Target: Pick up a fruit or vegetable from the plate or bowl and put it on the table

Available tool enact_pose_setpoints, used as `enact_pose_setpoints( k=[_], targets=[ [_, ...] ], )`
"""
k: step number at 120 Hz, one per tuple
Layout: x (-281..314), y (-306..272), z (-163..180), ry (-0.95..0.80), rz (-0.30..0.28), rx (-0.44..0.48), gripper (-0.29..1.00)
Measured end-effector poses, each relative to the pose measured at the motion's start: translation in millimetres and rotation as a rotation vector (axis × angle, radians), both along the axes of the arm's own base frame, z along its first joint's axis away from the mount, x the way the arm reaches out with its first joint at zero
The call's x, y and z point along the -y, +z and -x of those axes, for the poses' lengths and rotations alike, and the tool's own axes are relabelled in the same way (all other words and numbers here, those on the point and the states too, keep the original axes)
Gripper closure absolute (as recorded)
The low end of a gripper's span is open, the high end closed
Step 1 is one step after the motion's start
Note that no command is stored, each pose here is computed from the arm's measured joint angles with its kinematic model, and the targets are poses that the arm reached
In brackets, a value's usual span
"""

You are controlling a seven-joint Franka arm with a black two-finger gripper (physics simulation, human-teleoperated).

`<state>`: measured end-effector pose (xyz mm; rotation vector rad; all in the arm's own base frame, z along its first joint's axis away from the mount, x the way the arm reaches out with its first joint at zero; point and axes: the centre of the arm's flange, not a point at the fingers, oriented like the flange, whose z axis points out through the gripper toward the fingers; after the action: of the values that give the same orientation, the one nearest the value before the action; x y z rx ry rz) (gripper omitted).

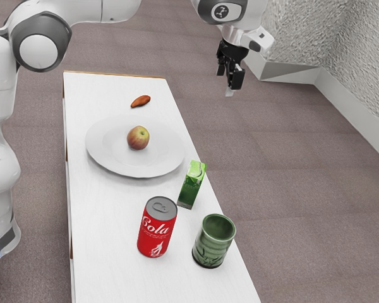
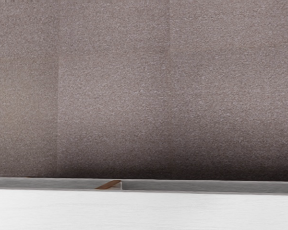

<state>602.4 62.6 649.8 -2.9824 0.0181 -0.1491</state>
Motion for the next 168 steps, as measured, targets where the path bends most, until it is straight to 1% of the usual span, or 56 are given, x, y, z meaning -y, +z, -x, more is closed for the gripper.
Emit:
enact_pose_setpoints(
  k=[15,26,43,58,67,80,92,106,118,124,133,141,152,168],
  targets=[
    [2,4,1,-0.006,-0.005,0.007,0.0],
    [17,9,1,-0.031,-0.004,0.019,0.0],
    [20,7,-1,-0.037,0.028,0.022,0.0],
    [17,5,0,-0.034,0.041,0.02,0.0],
    [17,2,-1,-0.033,0.061,0.015,0.0],
    [44,-1,-5,-0.07,0.064,0.013,0.0],
    [47,-8,-7,-0.052,0.105,0.003,0.0],
    [46,-6,-5,-0.075,0.121,0.002,0.0],
    [41,-8,-1,-0.148,0.132,-0.029,0.0],
    [36,-22,0,-0.178,0.143,-0.069,0.0],
    [-1,-61,11,-0.157,0.173,-0.152,0.0],
    [-40,-85,27,-0.122,0.202,-0.194,0.0],
    [-68,-91,41,-0.089,0.224,-0.193,0.0],
    [-57,-87,45,-0.045,0.233,-0.18,0.0]
  ],
)
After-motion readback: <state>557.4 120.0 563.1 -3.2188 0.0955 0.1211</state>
